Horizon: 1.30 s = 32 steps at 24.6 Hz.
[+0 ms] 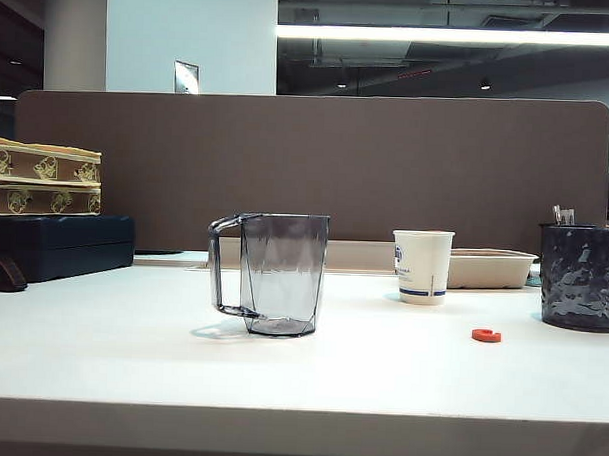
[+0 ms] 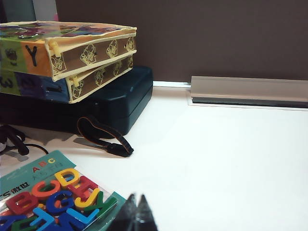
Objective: Pick up the letter "c" and put it in the paper cup.
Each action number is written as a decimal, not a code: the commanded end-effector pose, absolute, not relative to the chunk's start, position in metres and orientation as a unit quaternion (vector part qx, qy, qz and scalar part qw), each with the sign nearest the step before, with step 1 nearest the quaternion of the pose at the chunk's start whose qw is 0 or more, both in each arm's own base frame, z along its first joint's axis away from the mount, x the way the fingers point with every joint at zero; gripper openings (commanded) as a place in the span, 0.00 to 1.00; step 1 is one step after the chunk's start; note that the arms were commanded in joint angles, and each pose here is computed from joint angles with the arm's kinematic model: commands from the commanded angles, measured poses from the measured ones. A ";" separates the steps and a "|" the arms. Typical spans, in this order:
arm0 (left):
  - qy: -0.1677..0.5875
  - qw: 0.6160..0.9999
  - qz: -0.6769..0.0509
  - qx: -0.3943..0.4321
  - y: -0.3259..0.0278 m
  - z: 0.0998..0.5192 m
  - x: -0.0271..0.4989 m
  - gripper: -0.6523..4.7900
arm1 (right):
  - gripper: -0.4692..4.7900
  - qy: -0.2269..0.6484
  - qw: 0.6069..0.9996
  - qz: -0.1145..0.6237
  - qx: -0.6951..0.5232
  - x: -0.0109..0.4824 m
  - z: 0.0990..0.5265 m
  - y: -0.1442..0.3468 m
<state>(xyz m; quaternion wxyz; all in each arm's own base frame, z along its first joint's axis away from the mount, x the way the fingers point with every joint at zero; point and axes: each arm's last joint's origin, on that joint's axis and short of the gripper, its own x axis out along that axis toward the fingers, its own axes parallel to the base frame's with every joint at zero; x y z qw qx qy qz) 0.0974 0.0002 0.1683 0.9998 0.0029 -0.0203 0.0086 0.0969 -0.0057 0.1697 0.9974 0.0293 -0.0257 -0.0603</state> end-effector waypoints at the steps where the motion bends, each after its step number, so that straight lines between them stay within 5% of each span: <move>1: -0.023 1.000 0.008 0.003 0.000 0.169 0.097 0.11 | 0.09 -0.034 0.997 -0.062 0.030 0.097 0.170 -0.006; 12: -0.029 1.000 0.007 0.001 0.000 0.170 0.097 0.11 | 0.09 -0.035 0.997 -0.062 0.031 0.097 0.170 -0.006; 18: -0.059 0.994 -0.095 -0.019 -0.006 0.178 0.096 0.11 | 0.09 -0.066 0.996 -0.029 0.059 0.096 0.177 -0.004; 28: -0.086 0.985 -0.146 -0.017 -0.009 0.223 0.081 0.19 | 0.09 -0.081 0.994 0.006 0.076 0.083 0.219 -0.002; 32: -0.080 0.981 -0.176 -0.002 -0.010 0.237 0.075 0.19 | 0.17 -0.073 0.995 0.059 0.044 0.077 0.239 0.002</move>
